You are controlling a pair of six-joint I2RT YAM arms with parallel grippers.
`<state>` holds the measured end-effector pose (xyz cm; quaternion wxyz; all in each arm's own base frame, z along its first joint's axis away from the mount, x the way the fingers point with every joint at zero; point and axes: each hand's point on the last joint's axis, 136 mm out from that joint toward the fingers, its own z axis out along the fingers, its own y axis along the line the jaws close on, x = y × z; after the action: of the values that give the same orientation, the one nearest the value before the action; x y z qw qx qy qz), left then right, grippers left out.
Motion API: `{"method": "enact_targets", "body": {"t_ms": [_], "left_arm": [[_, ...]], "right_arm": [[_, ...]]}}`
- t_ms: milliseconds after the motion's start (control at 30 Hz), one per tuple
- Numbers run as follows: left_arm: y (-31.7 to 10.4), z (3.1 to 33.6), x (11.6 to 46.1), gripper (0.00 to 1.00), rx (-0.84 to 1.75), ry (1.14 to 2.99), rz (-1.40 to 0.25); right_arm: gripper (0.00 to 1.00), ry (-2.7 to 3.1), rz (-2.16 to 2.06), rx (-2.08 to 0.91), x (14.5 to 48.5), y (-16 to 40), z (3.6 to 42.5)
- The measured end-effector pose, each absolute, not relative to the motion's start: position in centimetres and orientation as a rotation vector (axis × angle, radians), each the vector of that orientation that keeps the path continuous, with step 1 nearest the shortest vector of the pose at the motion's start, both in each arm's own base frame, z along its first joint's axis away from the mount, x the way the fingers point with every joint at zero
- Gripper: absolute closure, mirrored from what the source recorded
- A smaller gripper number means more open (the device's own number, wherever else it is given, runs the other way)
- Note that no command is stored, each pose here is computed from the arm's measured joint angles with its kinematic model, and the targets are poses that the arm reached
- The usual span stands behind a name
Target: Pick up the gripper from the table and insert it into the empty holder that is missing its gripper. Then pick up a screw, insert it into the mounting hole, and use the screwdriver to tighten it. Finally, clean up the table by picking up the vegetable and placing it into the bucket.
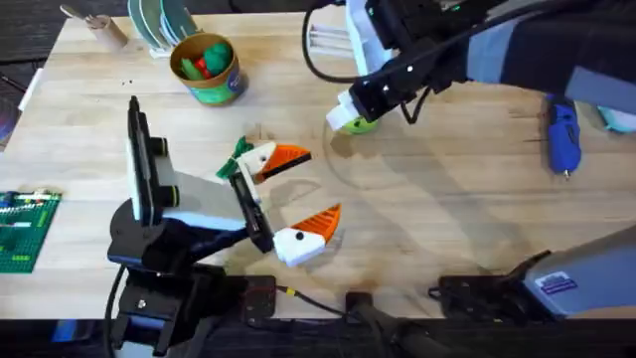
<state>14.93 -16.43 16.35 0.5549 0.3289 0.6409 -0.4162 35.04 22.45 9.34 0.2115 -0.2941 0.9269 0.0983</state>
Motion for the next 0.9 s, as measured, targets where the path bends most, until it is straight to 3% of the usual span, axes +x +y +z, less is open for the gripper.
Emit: {"method": "enact_targets", "body": {"t_ms": [233, 900], "left_arm": [[-16.4, 16.3, 14.9, 0.008, 0.777, 1.514, -0.983], [-16.4, 16.3, 14.9, 0.008, 0.777, 1.514, -0.983]], "right_arm": [[0.343, 2.620, 0.202, -0.857, 34.5, 22.3, 7.5], [0.497, 2.633, 0.126, -0.892, 34.4, 22.4, 6.0]]}}
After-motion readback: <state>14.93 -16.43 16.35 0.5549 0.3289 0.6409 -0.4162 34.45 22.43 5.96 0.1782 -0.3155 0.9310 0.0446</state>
